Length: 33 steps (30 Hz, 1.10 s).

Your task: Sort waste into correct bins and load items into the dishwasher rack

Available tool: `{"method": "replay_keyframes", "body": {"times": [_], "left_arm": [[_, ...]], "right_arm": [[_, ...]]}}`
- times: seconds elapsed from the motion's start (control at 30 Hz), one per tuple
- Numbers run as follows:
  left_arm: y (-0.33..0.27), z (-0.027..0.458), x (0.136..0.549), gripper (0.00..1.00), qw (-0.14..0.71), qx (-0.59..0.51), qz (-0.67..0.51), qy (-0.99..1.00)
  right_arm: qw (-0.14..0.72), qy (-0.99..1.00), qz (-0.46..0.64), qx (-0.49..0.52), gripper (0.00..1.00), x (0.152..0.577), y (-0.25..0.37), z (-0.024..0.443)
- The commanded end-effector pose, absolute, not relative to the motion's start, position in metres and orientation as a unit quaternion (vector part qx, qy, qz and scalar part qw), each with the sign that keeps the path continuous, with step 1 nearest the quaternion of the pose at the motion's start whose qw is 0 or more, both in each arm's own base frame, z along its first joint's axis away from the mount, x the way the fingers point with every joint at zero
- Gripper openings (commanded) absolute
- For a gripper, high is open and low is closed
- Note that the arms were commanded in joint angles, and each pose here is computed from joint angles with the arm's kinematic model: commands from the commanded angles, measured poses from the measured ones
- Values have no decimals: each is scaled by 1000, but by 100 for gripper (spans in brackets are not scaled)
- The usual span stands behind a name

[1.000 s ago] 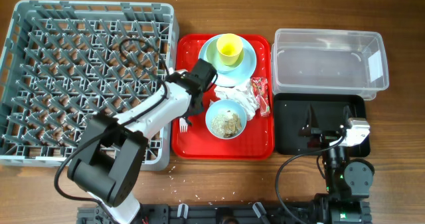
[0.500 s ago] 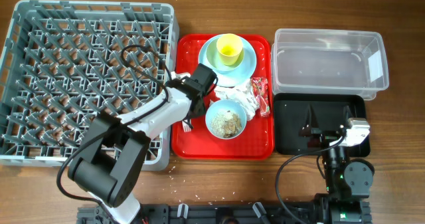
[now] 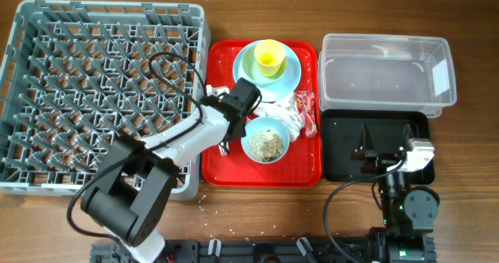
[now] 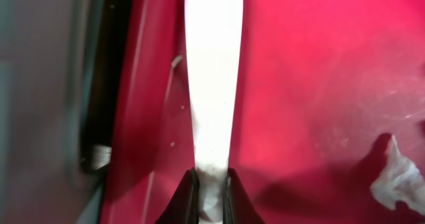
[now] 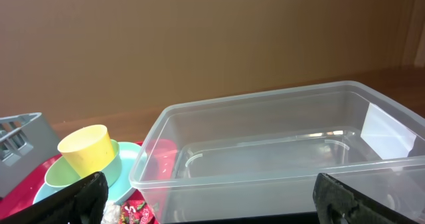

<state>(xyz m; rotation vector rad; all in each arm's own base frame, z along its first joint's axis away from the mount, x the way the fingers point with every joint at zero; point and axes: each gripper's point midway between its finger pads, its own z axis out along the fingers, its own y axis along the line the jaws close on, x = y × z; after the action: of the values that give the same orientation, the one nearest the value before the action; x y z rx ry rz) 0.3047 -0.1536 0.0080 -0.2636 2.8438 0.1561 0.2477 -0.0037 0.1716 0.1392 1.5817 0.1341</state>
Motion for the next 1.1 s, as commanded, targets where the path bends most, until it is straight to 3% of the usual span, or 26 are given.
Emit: {"method": "replay_keyframes", "body": {"times": [0.0, 0.3, 0.5, 0.73, 0.77, 0.8, 0.87, 0.93, 1.07], "left_arm": [[-165, 64, 328, 4, 211, -75, 16, 975], [-117, 165, 351, 4, 342, -22, 36, 939], [-69, 164, 362, 4, 335, -70, 64, 937], [-63, 144, 366, 4, 300, -55, 53, 951], [-63, 144, 367, 9, 302, -58, 51, 950], [-63, 145, 367, 27, 304, -58, 51, 950], [-64, 146, 368, 34, 307, -58, 49, 949], [-66, 151, 367, 34, 312, -57, 42, 948], [-125, 180, 359, 38, 328, -4, -106, 939]], "right_arm": [[701, 709, 56, 56, 100, 248, -4, 173], [701, 709, 56, 56, 100, 248, -4, 173], [701, 709, 56, 56, 100, 248, -4, 173], [701, 709, 56, 56, 100, 248, -4, 173], [701, 709, 56, 56, 100, 248, -4, 173], [701, 709, 56, 56, 100, 248, -4, 173], [701, 709, 56, 56, 100, 248, -4, 173], [701, 709, 56, 56, 100, 248, -4, 173], [701, 709, 56, 56, 99, 248, -4, 173]]}}
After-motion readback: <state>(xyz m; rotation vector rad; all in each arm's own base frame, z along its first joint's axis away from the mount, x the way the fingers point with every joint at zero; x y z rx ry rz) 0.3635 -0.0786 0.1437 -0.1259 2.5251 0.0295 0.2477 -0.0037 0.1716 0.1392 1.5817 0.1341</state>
